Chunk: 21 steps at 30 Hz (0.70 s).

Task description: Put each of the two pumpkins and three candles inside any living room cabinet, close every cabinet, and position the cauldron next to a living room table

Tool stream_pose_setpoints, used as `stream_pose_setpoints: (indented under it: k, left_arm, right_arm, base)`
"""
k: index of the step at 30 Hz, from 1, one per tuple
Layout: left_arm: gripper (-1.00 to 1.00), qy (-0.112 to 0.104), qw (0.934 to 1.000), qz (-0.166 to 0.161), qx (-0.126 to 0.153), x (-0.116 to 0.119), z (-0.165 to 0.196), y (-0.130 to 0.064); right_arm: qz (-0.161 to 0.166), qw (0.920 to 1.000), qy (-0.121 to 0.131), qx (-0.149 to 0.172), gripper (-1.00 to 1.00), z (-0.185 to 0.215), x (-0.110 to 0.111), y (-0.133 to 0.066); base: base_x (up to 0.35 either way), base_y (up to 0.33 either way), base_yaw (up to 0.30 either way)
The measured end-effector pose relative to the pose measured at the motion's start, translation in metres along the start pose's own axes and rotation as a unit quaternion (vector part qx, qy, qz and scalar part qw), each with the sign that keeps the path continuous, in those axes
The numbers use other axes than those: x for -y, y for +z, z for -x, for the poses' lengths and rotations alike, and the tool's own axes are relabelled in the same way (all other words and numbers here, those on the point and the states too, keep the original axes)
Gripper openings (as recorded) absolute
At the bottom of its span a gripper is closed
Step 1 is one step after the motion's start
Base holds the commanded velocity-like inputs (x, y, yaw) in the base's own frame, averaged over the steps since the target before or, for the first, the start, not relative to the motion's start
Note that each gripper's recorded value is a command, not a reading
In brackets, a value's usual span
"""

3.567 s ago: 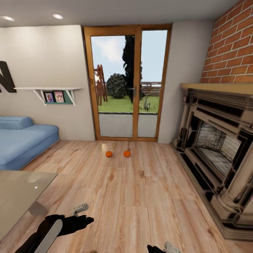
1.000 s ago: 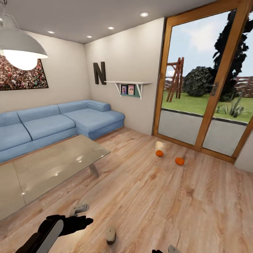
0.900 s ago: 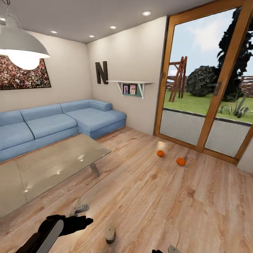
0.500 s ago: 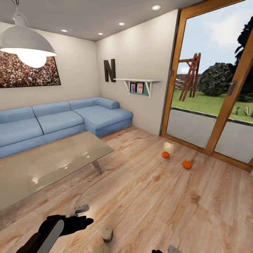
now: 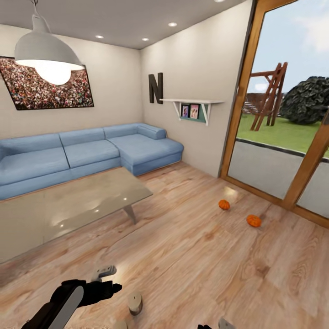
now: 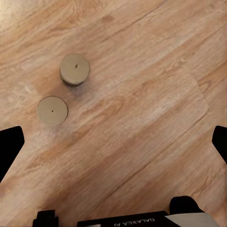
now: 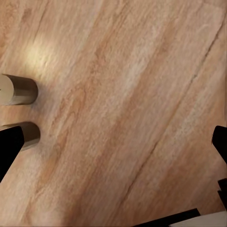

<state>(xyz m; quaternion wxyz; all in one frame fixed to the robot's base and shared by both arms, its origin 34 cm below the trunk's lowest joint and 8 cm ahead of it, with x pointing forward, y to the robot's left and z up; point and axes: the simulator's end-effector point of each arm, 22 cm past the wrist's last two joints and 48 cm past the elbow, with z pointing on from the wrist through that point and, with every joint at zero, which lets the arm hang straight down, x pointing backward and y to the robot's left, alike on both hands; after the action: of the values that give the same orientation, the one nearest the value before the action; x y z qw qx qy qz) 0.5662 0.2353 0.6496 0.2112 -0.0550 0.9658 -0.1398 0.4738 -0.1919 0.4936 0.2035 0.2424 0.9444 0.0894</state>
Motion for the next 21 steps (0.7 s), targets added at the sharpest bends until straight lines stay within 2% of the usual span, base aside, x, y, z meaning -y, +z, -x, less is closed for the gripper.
stream_pose_setpoints:
  k: [6, 13, 21]
  left_arm:
    - [1.0, 0.004, 1.0, -0.001, -0.007, 0.0019, -0.005, 0.0031]
    - [1.0, 0.004, 0.9999, 0.0, -0.011, 0.0011, -0.0081, 0.0057]
    - [1.0, 0.003, 0.9999, 0.0, -0.013, 0.0008, -0.0092, 0.0068]
  right_arm:
    - [-0.002, 1.0, 0.0, -0.003, 1.0, -0.0027, 0.0015, 0.0011]
    - [0.0, 1.0, -0.001, -0.003, 1.0, -0.0042, 0.0023, 0.0025]
    - [0.0, 1.0, -0.001, -0.001, 1.0, -0.0039, 0.0021, 0.003]
  base:
    - [0.158, -0.185, 0.211]
    - [0.233, -0.028, 0.209]
    - [0.243, -0.032, 0.054]
